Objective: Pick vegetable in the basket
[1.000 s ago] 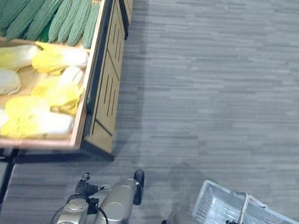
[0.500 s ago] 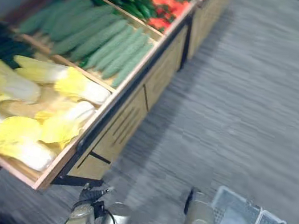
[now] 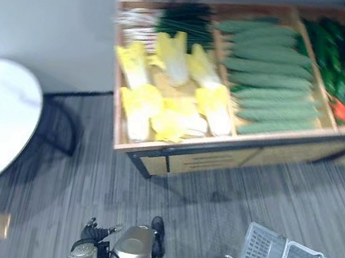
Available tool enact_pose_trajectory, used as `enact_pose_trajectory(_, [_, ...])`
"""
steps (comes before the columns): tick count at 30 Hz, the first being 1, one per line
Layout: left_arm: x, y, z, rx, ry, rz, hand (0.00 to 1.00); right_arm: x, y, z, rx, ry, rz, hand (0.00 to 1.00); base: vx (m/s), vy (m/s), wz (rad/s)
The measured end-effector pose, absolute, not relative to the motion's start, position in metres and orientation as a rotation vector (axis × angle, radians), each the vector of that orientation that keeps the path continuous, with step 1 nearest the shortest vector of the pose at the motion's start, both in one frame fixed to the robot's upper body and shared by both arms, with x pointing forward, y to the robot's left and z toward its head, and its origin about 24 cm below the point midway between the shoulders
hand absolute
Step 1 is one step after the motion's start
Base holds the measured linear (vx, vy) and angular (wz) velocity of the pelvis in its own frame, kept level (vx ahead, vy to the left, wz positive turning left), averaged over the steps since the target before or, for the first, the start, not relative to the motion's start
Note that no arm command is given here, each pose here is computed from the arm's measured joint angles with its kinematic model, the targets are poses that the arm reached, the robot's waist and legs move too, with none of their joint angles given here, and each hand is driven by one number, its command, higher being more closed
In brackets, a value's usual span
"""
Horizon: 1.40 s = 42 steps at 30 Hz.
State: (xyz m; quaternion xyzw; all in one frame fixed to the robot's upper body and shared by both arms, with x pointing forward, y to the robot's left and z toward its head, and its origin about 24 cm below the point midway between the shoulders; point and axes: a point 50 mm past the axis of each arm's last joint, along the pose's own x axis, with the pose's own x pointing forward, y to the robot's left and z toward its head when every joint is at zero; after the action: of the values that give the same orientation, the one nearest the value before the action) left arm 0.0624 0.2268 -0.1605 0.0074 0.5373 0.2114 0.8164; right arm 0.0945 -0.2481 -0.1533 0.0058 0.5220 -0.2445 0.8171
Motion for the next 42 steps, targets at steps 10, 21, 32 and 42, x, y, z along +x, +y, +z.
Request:
enact_pose_trajectory(10, [0.061,0.224,-0.160,-0.010,1.129,0.481,0.00,0.115,-0.227,-0.151,0.176,1.012,-0.566,1.00,0.16,-0.255,0.36])
enact_pose_trajectory(21, [0.193,0.295,-0.039,0.078,0.343,0.736,0.00,0.106,-0.251,-0.147,0.165,0.990,-0.680,1.00,0.03,-0.112,0.00])
enact_pose_trajectory(32, [0.237,0.324,0.104,0.318,-0.277,0.811,0.00,0.090,-0.265,-0.145,0.088,1.000,-0.697,1.00,-0.04,0.043,0.21])
enact_pose_trajectory(42, [0.272,0.249,0.070,0.593,-0.144,0.363,0.00,0.099,-0.261,-0.142,0.022,0.985,-0.619,1.00,-0.04,0.019,-0.27])
